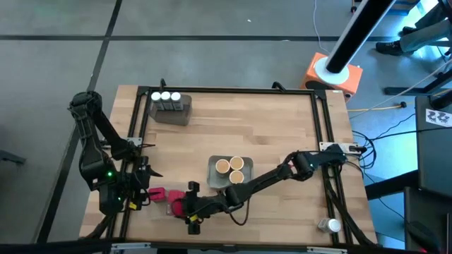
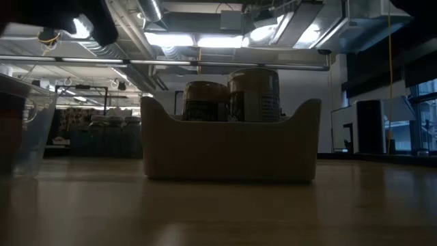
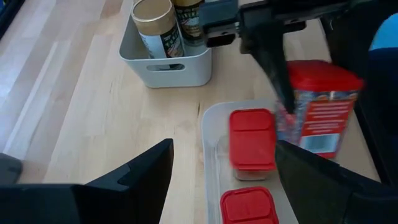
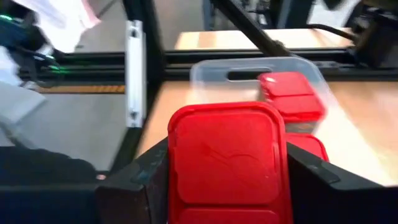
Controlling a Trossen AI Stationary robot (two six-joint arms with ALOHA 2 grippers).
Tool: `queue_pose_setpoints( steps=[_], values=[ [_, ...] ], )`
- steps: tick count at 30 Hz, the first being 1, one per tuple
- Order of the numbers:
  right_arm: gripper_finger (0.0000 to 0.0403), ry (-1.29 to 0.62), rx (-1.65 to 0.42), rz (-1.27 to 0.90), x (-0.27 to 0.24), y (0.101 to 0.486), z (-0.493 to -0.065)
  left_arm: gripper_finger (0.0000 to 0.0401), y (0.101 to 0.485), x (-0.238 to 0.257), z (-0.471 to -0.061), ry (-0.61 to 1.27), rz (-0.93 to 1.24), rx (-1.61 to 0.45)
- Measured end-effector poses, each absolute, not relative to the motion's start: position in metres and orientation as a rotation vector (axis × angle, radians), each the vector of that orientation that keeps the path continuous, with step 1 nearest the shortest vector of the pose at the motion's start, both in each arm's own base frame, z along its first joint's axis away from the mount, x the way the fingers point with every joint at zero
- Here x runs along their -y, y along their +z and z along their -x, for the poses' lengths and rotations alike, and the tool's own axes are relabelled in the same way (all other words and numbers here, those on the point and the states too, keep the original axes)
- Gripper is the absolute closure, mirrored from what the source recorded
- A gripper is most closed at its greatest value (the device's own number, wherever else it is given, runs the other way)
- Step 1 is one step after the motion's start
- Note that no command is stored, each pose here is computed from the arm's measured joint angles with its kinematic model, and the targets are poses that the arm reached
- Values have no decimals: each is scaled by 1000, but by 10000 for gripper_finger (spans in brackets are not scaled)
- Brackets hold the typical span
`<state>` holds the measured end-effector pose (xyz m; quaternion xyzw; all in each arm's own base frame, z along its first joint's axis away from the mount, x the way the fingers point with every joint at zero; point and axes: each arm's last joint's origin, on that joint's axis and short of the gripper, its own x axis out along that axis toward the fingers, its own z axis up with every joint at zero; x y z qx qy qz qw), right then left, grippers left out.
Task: Sort spices by type
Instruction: Put the red seasoning can into the white bin, then put the white seasoning bottle into the black bin
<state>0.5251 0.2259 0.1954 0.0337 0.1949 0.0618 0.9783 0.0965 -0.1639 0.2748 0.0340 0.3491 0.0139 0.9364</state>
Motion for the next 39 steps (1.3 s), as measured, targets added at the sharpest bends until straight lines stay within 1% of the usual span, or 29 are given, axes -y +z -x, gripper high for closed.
queue_pose_setpoints(
  steps=[12, 18, 23, 26, 35, 39],
  values=[
    [187, 92, -439, -21, -220, 191, -525, 139, 275, 164, -96, 24, -82, -714],
    [185, 93, -454, -38, -220, 188, -525, 139, 275, 164, -96, 25, -81, -713],
    [144, 85, -450, -43, -220, 188, -525, 139, 275, 164, -96, 25, -80, -713],
    [134, 83, -450, -43, -219, 188, -525, 139, 275, 164, -97, 25, -80, -713],
    [142, 87, -450, -39, -221, 190, -524, 139, 275, 164, -97, 23, -86, -713],
    [147, 96, -454, -11, -228, 208, -515, 139, 275, 164, -96, 23, -87, -714]
  ],
)
